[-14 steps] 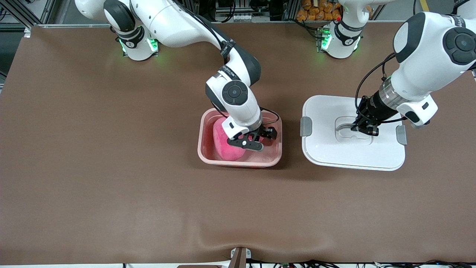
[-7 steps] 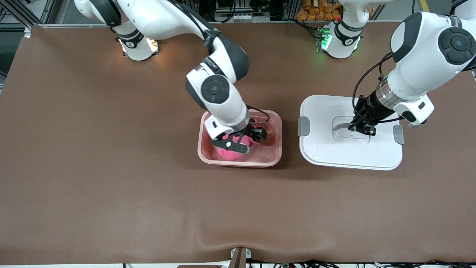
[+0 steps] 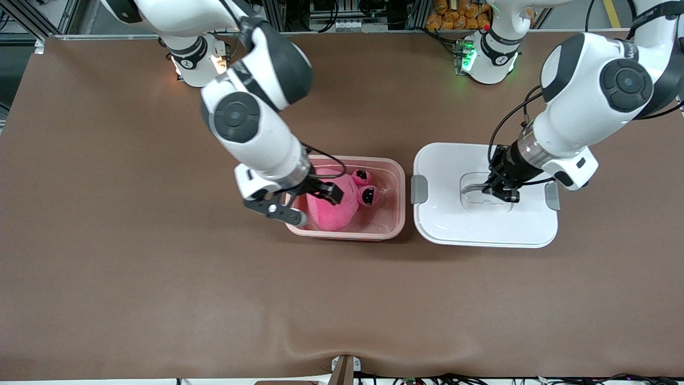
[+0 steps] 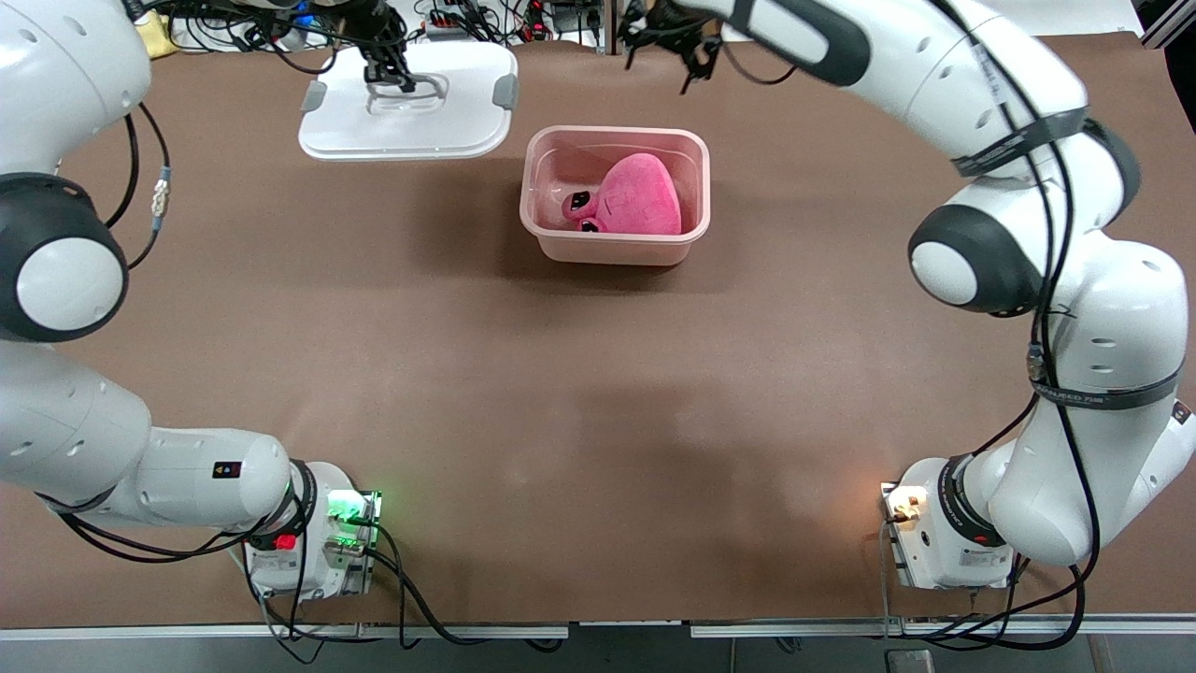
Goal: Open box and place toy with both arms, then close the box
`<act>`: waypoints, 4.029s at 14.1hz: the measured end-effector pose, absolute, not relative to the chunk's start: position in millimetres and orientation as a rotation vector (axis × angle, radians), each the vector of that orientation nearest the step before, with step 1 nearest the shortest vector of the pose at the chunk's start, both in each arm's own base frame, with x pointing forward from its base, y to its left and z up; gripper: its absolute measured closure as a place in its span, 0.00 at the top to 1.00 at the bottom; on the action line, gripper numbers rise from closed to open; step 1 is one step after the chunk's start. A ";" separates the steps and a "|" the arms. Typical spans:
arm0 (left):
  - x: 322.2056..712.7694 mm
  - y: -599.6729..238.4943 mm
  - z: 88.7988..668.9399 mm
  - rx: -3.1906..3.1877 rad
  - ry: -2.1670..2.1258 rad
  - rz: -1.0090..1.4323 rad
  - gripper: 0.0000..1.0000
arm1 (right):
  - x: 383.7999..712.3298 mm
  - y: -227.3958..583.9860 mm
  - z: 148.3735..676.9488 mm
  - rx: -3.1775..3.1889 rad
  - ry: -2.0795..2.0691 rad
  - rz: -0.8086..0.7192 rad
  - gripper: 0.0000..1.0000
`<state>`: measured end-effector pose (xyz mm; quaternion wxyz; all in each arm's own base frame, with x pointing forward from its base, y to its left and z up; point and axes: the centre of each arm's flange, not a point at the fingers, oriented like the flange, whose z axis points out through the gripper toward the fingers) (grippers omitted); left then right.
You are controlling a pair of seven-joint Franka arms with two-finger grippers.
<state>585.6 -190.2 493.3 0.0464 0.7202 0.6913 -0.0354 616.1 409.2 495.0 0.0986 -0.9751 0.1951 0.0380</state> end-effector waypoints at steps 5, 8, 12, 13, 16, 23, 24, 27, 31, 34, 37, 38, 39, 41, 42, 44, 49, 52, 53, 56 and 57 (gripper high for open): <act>596.8 -225.9 481.8 2.202 2.095 -0.148 0.07 | 627.4 359.4 520.8 -2.888 0.646 0.148 1.00; 596.3 -256.6 471.5 2.216 2.085 -0.177 0.07 | 631.2 336.8 535.1 -2.882 0.685 0.150 1.00; 598.1 -299.5 460.3 2.221 2.081 -0.195 0.07 | 633.4 301.6 554.6 -2.889 0.699 0.172 1.00; 596.3 -310.6 456.1 2.228 2.081 -0.193 0.07 | 632.9 291.7 559.8 -2.897 0.686 0.182 1.00; 588.9 -343.1 444.9 2.230 2.085 -0.183 0.07 | 629.7 259.3 580.2 -2.915 0.636 0.204 1.00; 566.2 -426.4 401.1 2.243 2.119 -0.072 0.07 | 624.0 184.9 612.2 -2.931 0.597 0.259 1.00; 562.6 -435.5 396.0 2.249 2.111 -0.055 0.07 | 623.4 176.9 614.4 -2.930 0.609 0.268 1.00; 551.2 -459.0 386.2 2.240 2.106 -0.035 0.07 | 620.5 154.8 623.6 -2.928 0.612 0.279 1.00; 532.3 -486.3 377.8 2.239 2.115 0.017 0.07 | 616.6 113.2 639.5 -2.928 0.544 0.267 1.00; 524.0 -500.8 369.9 2.218 2.126 0.047 0.07 | 611.5 87.7 647.3 -2.920 0.581 0.286 1.00; 522.5 -509.7 363.6 2.179 2.139 0.054 0.07 | 602.7 44.9 661.1 -2.903 0.633 0.293 1.00; 523.0 -511.6 360.3 2.177 2.140 0.053 0.07 | 599.0 33.9 664.2 -2.902 0.630 0.303 1.00; 523.2 -513.3 357.0 2.176 2.143 0.052 0.07 | 596.4 26.8 666.6 -2.901 0.628 0.308 1.00; 523.1 -515.5 353.8 2.164 2.156 0.051 0.07 | 593.0 18.7 671.7 -2.894 0.638 0.300 1.00; 522.8 -516.1 354.0 2.162 2.157 0.051 0.07 | 590.0 14.6 673.7 -2.890 0.636 0.312 1.00; 519.8 -519.6 354.6 2.164 2.153 0.051 0.07 | 581.2 10.3 676.9 -2.884 0.606 0.363 1.00; 513.7 -525.7 354.8 2.158 2.159 0.049 0.07 | 565.2 6.8 694.5 -2.975 0.386 0.317 1.00; 510.6 -528.7 354.7 2.164 2.153 0.050 0.07 | 557.8 9.5 702.6 -3.024 0.274 0.290 1.00; 510.4 -528.9 354.7 2.164 2.153 0.050 0.07 | 555.7 10.1 702.7 -3.039 0.253 0.292 1.00; 510.8 -527.3 353.7 2.168 2.162 0.054 0.07 | 546.6 8.9 700.2 -3.080 0.153 0.307 1.00; 511.2 -526.5 353.7 2.169 2.165 0.056 0.07 | 544.0 8.0 700.1 -3.086 0.117 0.299 1.00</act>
